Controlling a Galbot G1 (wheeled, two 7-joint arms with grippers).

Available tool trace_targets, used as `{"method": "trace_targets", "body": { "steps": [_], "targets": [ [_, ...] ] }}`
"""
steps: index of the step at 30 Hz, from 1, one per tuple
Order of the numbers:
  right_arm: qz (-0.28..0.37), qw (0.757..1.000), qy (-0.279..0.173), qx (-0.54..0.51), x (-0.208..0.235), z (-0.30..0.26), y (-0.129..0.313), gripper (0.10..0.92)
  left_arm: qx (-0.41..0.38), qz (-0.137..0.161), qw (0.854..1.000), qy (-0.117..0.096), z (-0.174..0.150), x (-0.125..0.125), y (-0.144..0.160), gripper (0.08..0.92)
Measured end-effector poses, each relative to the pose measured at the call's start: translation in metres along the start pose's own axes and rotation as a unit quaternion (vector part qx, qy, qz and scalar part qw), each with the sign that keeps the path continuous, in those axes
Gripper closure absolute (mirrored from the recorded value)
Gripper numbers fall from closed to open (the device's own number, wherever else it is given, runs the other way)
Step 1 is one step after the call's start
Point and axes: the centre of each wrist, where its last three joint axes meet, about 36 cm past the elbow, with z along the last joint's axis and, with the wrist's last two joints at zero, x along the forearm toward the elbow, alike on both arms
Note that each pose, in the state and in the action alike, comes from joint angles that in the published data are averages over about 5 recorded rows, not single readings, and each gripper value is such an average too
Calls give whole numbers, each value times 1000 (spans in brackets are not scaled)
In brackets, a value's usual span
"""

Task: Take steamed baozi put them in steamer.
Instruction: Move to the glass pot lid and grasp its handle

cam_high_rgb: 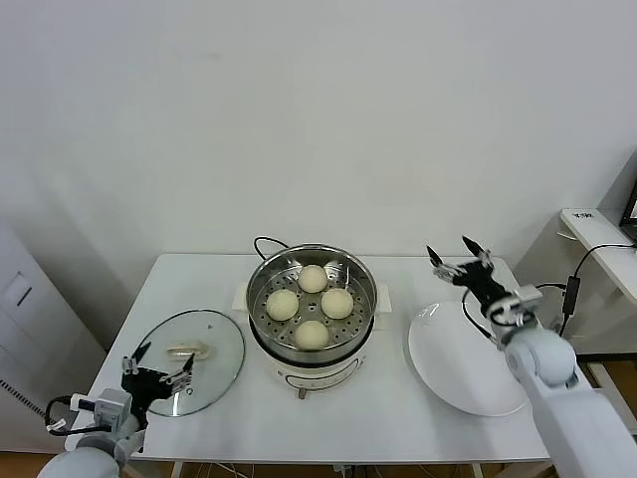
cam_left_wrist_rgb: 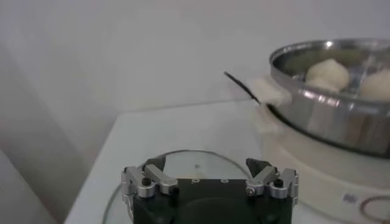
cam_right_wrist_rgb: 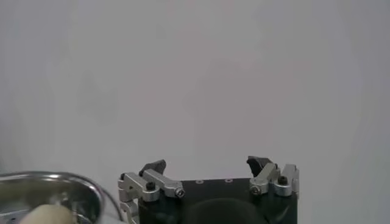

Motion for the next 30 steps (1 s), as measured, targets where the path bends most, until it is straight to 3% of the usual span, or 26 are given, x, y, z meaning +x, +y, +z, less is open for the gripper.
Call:
{"method": "trace_targets", "body": {
  "steps": [6, 11, 16, 21, 30],
  "targets": [
    [58, 998, 16, -9, 37, 32, 0, 200, -136, -34, 990, -32, 29, -8, 4, 177],
    [83, 996, 31, -9, 60, 55, 7, 200, -251, -56, 964, -67, 52, -18, 8, 177],
    [97, 994, 42, -5, 76, 72, 13, 200, -360, -73, 925, -100, 72, -32, 14, 177],
    [106, 993, 49, 4, 85, 81, 16, 200, -455, -88, 877, -128, 88, -47, 18, 177],
    [113, 992, 57, 14, 93, 90, 19, 200, -571, -92, 802, -147, 106, -65, 11, 177]
  ]
}}
